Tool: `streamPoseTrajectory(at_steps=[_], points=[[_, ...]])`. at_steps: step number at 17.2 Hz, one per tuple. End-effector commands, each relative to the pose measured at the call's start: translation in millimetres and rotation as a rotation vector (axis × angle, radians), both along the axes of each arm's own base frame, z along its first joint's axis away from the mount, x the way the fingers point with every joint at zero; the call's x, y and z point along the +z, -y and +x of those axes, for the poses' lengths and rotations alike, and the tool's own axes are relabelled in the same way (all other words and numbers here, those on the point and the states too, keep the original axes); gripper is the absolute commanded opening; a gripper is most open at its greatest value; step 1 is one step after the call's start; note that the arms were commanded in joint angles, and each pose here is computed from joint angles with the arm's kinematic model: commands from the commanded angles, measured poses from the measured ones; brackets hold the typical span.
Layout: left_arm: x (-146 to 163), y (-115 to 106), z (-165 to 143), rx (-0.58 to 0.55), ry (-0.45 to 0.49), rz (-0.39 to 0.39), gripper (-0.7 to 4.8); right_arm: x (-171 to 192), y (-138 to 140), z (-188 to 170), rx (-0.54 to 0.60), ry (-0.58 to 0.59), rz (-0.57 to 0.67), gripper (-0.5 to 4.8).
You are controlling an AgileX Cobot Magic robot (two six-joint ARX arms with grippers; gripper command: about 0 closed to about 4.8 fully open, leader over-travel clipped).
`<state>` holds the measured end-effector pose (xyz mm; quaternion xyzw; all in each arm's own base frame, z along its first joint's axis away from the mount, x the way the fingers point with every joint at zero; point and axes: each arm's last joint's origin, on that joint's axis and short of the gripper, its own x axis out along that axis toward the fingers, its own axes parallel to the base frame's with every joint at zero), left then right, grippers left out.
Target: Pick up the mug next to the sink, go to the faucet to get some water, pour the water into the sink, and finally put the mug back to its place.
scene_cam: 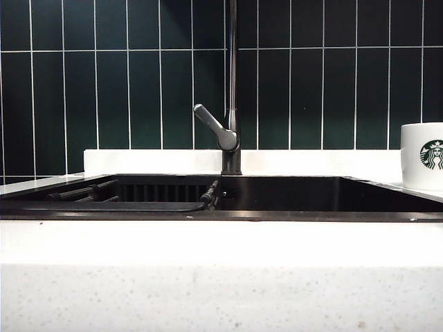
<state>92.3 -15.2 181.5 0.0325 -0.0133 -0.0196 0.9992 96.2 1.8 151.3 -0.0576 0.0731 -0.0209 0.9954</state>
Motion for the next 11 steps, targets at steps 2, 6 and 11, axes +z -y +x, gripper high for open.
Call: streamPoseTrajectory(at_steps=[2, 6, 11], points=[[-8.6, 0.0, -0.3, 0.001, -0.095, -0.061, -0.06, -1.9, 0.2, 0.1, -0.005, -0.004, 0.000, -0.08], [-9.4, 0.0, -0.4, 0.001, -0.102, -0.060, -0.06, -2.0, -2.3, 0.1, 0.023, -0.006, 0.000, -0.08], [-9.4, 0.0, -0.4, 0.001, -0.102, -0.060, -0.06, -2.0, -2.3, 0.1, 0.024, -0.006, 0.000, -0.08]])
